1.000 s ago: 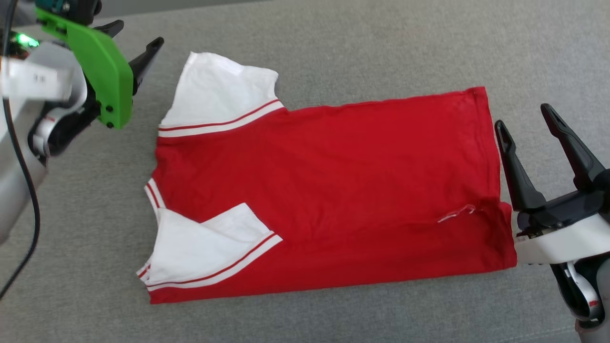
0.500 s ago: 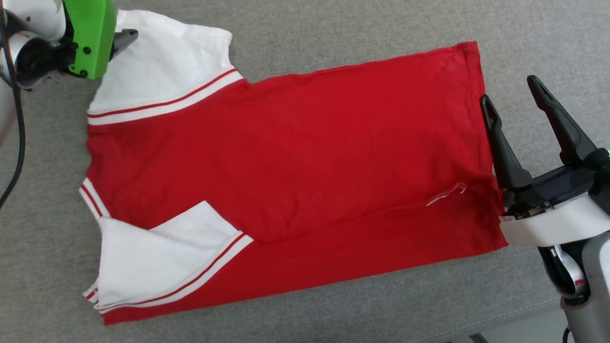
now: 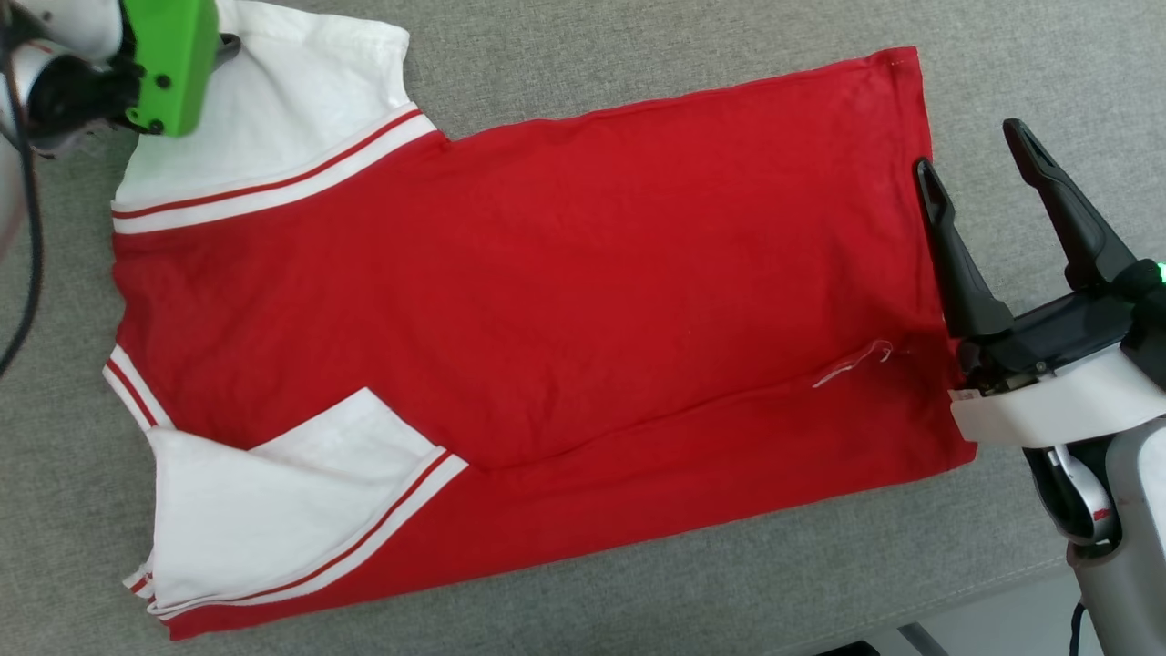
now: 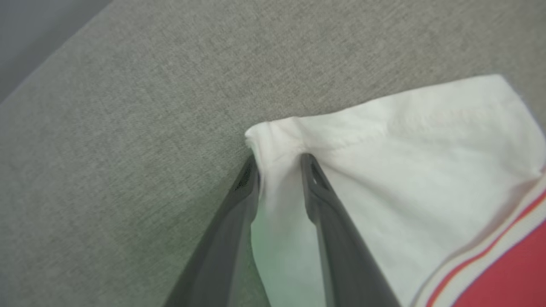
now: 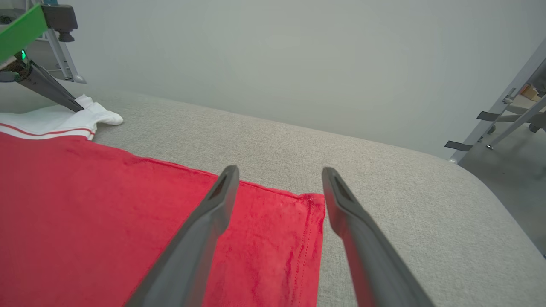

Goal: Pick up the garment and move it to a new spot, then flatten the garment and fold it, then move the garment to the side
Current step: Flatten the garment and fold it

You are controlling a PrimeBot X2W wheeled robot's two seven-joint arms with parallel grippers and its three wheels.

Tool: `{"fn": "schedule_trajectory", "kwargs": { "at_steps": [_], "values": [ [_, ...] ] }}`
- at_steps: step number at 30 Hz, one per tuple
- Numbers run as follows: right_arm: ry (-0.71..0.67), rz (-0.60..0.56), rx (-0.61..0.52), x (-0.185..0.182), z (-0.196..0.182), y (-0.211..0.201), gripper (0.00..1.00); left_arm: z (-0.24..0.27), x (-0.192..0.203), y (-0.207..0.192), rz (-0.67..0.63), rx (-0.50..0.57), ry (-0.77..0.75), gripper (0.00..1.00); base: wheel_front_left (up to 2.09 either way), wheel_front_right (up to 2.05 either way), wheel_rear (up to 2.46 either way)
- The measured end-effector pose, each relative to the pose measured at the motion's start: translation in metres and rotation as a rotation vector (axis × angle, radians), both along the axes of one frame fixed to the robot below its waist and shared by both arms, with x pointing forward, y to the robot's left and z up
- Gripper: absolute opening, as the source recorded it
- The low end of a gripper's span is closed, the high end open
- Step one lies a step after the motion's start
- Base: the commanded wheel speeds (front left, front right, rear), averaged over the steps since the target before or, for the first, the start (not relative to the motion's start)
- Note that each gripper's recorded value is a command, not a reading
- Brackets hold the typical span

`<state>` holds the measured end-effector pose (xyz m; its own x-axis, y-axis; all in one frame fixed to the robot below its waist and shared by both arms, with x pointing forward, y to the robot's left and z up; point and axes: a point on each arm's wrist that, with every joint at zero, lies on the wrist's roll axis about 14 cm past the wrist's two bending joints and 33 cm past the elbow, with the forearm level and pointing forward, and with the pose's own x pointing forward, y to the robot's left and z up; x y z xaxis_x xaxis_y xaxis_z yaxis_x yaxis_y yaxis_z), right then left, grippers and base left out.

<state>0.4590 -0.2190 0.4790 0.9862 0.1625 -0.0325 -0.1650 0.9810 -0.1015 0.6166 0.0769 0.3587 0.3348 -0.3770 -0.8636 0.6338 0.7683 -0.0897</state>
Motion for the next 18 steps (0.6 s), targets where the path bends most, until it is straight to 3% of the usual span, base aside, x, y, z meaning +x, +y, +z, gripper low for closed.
{"fn": "schedule_trajectory", "kwargs": {
  "at_steps": [6,9,13,18],
  "values": [
    [-0.039,-0.007,-0.044,0.006,0.02,-0.014,1.0,0.014,-0.006,-0.003,-0.061,0.003,-0.096,0.0,0.0,0.0,0.0],
    [-0.009,0.033,-0.124,0.012,0.029,-0.019,1.0,0.029,-0.005,-0.001,-0.097,0.007,-0.191,0.0,0.0,0.0,0.0],
    [0.136,0.076,-0.162,0.018,0.028,-0.024,1.0,0.053,-0.012,-0.009,-0.139,-0.044,-0.282,0.0,0.0,0.0,0.0],
    [0.422,0.131,-0.188,0.019,0.009,-0.028,1.0,0.074,-0.026,-0.01,-0.175,-0.087,-0.367,0.0,0.0,0.0,0.0]
  ]
}}
